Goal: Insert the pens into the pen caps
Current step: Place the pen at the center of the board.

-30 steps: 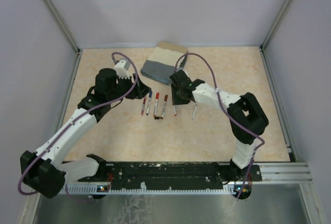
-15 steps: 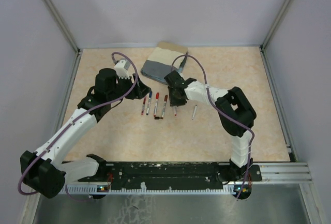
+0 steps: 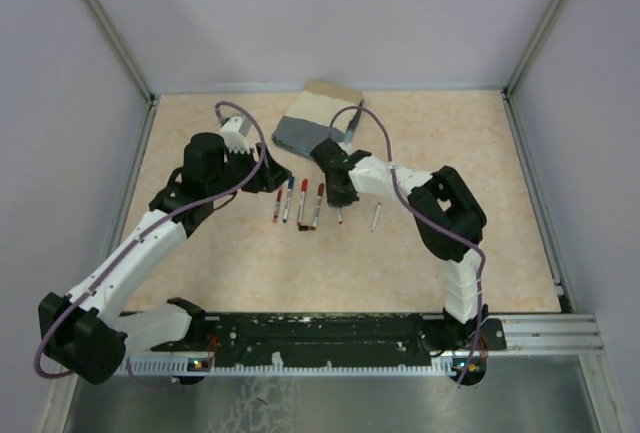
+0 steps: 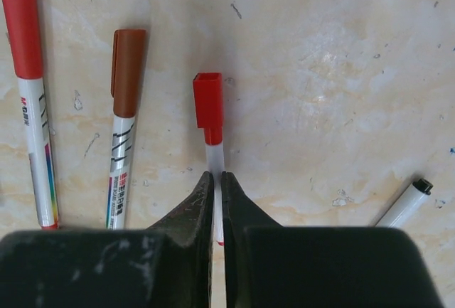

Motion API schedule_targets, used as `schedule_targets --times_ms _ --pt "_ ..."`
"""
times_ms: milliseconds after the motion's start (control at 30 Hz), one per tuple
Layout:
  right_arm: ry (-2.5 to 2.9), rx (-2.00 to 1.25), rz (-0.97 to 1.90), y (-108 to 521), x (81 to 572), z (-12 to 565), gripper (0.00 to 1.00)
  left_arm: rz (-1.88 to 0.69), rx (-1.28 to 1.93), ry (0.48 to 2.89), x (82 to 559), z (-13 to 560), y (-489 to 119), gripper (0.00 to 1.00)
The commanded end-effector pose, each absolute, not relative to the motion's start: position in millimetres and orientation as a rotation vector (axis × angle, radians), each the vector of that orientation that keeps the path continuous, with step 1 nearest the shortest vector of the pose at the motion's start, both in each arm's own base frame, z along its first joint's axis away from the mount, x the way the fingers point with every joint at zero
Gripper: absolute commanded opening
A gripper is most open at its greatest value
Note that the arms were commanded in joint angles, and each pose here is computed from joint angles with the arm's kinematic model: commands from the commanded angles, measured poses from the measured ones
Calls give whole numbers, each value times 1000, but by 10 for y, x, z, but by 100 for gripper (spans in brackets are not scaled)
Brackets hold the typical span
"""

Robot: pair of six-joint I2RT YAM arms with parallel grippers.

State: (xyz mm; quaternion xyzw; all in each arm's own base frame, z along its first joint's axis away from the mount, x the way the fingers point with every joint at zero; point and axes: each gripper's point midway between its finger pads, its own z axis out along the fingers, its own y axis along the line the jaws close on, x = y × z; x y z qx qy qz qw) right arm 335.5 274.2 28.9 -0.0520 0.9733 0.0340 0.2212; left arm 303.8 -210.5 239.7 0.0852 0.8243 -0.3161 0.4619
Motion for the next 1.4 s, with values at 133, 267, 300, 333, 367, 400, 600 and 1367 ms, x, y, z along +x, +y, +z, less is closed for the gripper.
schedule_targets --times_ms 133,267,300,333,367,400,600,1367 --pt "2701 98 170 2821 3202 316 0 -799 202 2016 3003 2424 -2097 68" --pt "2690 187 234 2871 3177 336 2 -813 206 2018 2999 2419 -2119 68" --pt "2691 195 246 2891 3174 334 3 -816 207 2020 2998 2416 -2124 68" --pt "2693 203 256 2904 3174 334 4 -816 208 2020 2998 2415 -2124 68" --pt "2692 206 262 2915 3180 339 5 -817 207 2022 2997 2410 -2125 68" --pt "2691 207 260 2918 3185 334 6 -815 206 2024 2999 2404 -2121 68" --pt "2697 177 191 2855 3208 300 14 -816 205 2025 2996 2401 -2121 68" --pt "2713 201 114 2752 3178 117 21 -834 215 2044 2998 2354 -2157 68"
